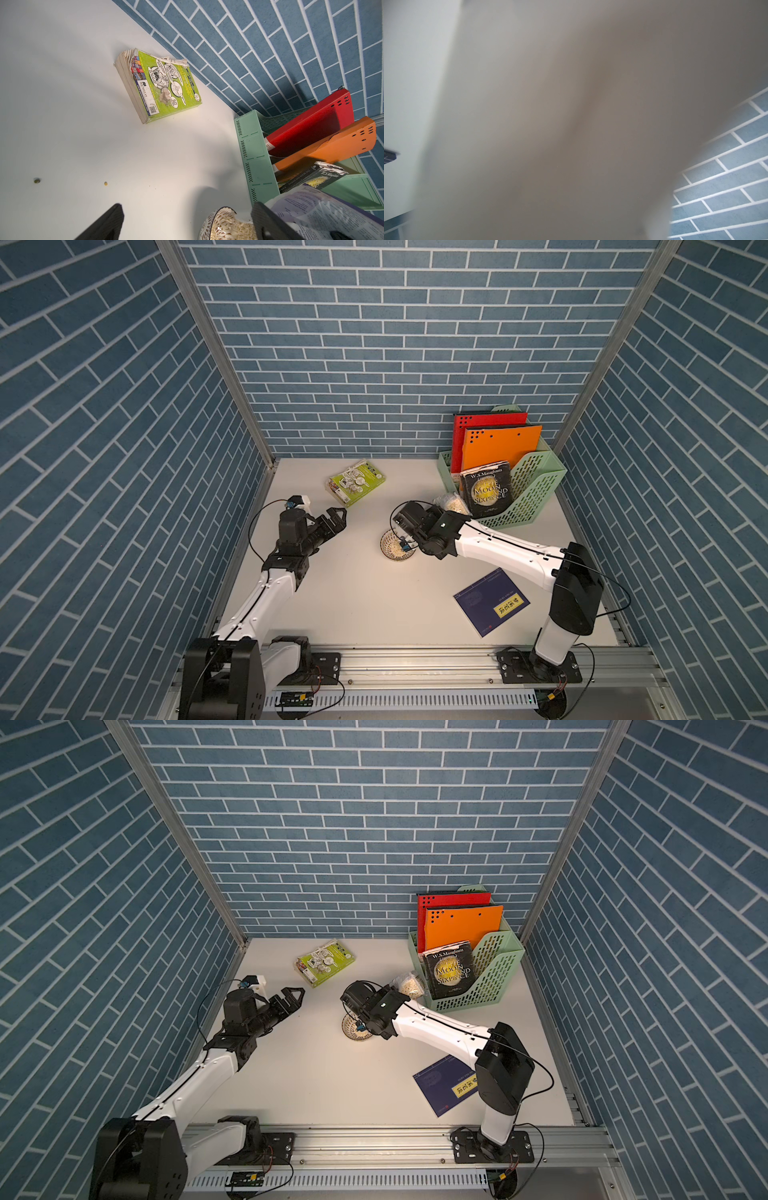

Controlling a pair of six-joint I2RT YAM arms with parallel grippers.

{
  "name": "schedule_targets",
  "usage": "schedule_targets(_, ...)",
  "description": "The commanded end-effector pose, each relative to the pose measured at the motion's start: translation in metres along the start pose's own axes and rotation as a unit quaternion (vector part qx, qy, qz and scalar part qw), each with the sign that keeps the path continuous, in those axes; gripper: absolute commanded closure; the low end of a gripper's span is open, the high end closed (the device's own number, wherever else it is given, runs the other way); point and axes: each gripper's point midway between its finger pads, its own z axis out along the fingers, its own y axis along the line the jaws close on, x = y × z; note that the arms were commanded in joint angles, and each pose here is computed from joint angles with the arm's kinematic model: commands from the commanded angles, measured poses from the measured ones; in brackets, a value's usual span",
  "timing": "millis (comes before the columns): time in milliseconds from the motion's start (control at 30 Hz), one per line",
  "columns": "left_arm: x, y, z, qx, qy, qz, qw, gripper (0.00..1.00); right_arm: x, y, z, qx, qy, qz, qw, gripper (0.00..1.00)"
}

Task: Pour the oats into the breakfast bowl
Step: Pour the oats into the bowl.

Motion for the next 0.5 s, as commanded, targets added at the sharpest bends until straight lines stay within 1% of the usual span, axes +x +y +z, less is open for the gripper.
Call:
schedule_targets(0,0.002,0.0038,-0.0014,-0.004,0.004,0.005,1.0,0.0,0.0209,-0.0322,-0.0175,0.05,0.046,0.022,0.997,1.0)
schedule_targets(467,-0.0007,0.0023,-0.0013,-0.005,0.003,0.005,1.0,0.0,0.0176,-0.0302,-0.0141,0.053,0.062,0.005,0.997,1.0)
